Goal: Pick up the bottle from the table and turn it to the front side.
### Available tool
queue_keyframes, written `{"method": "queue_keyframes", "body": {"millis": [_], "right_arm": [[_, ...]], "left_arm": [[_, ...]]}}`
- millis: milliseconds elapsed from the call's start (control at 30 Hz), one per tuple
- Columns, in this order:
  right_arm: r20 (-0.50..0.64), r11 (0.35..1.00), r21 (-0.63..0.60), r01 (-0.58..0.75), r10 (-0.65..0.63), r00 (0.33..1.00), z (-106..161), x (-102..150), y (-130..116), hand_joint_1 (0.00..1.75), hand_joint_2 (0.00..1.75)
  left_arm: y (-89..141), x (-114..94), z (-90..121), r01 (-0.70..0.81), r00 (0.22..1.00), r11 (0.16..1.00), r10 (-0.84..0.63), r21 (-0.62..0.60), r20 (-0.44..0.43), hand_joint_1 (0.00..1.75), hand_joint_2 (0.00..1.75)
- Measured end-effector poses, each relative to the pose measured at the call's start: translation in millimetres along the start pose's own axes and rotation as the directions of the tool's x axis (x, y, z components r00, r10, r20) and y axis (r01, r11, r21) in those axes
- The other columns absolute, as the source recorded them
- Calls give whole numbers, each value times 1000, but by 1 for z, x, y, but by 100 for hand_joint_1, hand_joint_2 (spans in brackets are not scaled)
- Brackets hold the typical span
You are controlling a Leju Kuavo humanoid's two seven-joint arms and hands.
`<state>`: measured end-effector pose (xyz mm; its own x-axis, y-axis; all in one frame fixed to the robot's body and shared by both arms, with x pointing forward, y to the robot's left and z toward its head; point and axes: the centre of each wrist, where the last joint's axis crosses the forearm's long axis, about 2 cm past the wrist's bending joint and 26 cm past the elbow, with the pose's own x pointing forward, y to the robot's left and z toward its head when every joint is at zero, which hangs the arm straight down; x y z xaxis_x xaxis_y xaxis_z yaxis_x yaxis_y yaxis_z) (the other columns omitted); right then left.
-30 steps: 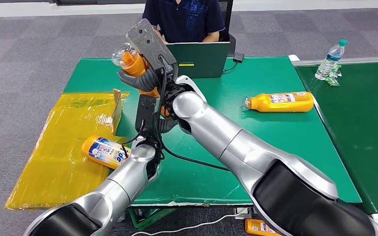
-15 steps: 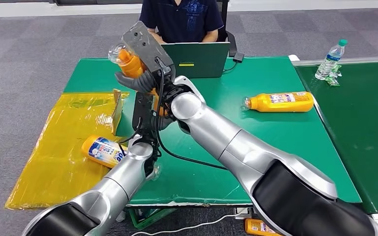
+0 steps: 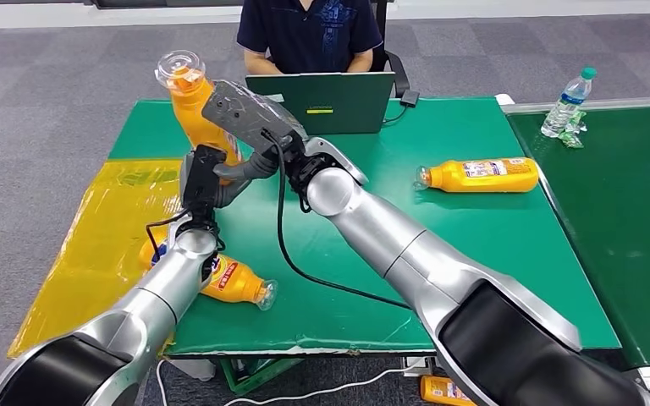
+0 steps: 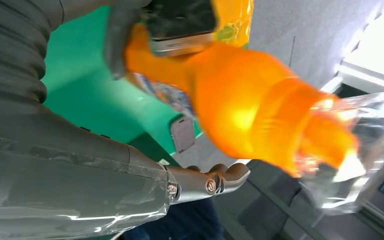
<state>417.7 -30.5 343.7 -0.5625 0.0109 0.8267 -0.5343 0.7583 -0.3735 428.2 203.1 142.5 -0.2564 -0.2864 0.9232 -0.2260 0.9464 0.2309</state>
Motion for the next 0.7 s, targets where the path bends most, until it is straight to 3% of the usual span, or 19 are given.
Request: {"method": "queue_keyframes", "body": {"millis": [200, 367, 533, 700], "right_arm": [[-30, 999, 4, -36, 36, 999, 8, -10, -4, 0, 175], [-71, 994, 23, -108, 109, 991, 45, -47, -20, 0, 175], [-138, 996, -34, -88, 82, 987, 110, -100, -38, 0, 175], [-238, 986, -147, -80, 43, 970, 181, -143, -51, 0, 175]], "left_arm": [[14, -1, -8, 79, 997, 996, -79, 37, 15, 175, 175], [57, -12, -23, 304, 951, 949, -308, 78, 34, 175, 175], [125, -24, -38, 623, 776, 778, -628, 78, 67, 175, 175], [186, -34, -43, 819, 568, 570, -822, 64, 48, 175, 175]]}}
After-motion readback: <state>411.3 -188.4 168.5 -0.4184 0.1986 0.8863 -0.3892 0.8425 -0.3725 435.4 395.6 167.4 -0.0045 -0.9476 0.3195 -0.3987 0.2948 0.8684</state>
